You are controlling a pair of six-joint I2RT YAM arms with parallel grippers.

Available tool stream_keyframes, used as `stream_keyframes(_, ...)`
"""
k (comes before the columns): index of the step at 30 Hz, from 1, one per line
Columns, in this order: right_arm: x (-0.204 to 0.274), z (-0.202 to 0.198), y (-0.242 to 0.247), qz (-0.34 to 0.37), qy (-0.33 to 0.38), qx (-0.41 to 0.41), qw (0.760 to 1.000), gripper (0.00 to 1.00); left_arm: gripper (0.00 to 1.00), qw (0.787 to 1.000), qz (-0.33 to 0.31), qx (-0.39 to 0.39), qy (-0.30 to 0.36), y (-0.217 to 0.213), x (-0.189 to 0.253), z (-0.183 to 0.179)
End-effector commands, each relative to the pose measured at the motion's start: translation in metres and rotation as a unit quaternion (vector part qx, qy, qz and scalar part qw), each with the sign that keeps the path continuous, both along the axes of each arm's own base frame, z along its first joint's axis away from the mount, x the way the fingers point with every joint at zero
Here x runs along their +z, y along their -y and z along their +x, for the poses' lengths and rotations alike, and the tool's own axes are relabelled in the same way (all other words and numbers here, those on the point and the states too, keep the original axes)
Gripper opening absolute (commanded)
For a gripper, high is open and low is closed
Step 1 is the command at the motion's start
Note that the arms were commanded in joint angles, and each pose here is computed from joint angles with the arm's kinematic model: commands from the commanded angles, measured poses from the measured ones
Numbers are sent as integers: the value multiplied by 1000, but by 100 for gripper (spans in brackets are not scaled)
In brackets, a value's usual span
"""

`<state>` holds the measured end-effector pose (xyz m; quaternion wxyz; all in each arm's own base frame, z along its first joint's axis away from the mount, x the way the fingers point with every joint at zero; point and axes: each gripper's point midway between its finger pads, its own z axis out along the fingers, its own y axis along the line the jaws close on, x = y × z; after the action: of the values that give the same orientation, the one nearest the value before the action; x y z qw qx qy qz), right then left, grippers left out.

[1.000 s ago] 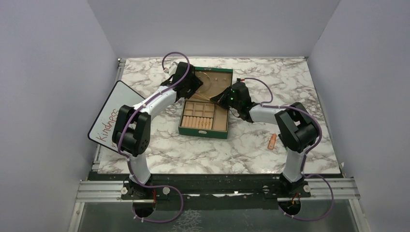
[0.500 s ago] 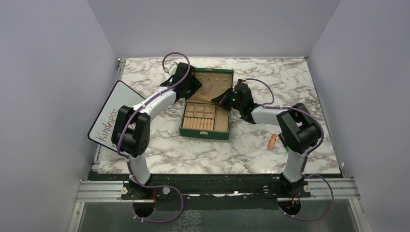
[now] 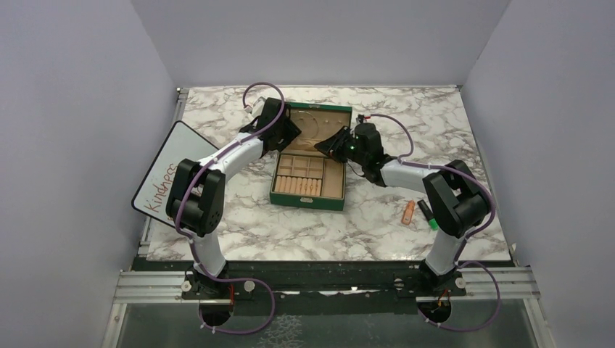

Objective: Organize the mixed jewelry

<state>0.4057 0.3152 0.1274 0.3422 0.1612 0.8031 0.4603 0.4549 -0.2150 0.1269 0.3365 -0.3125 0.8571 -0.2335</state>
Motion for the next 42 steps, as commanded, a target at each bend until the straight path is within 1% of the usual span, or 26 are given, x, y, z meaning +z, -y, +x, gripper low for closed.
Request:
stream_keyframes(1, 16, -7, -2, 13, 20, 9, 1000, 28, 52, 1000, 14, 16, 9, -16, 6, -2)
stream_keyframes(4, 17, -6, 0, 10, 19, 6, 1000, 32, 50, 1000, 18, 16, 9, -18, 5, -3)
stream_keyframes(8, 15, -6, 1, 6, 14, 3, 1000, 33, 48, 999, 31, 16, 10, -21, 2, -3)
stream_keyframes(11, 13, -6, 2, 5, 10, 0, 1000, 32, 45, 999, 44, 22, 10, -27, -1, -3)
stream_keyframes(17, 12, -7, 1, 5, 8, 2, 1000, 29, 45, 997, 68, 42, 8, -39, -8, -5)
stream_keyframes(22, 12, -7, 1, 5, 8, 3, 1000, 27, 41, 996, 76, 50, 6, -42, -12, -4)
stream_keyframes(23, 12, -7, 1, 6, 8, 4, 1000, 27, 40, 996, 76, 48, 5, -41, -13, -3)
stream_keyframes(25, 12, -7, 1, 5, 8, 3, 1000, 26, 33, 996, 77, 45, 2, -41, -16, -4)
stream_keyframes(26, 13, -7, 1, 5, 8, 3, 1000, 26, 32, 996, 76, 45, 0, -41, -17, -4)
stream_keyframes(30, 14, -7, 1, 5, 10, 3, 1000, 24, 30, 996, 75, 42, 2, -40, -15, -4)
stream_keyframes(32, 15, -7, 1, 5, 10, 4, 1000, 24, 31, 997, 73, 40, 9, -39, -9, -3)
stream_keyframes(39, 17, -7, 0, 5, 13, 5, 1000, 23, 49, 997, 53, 33, 41, -34, 16, -1)
stream_keyframes(42, 17, -7, 0, 6, 13, 6, 1000, 23, 52, 997, 52, 37, 48, -36, 20, -2)
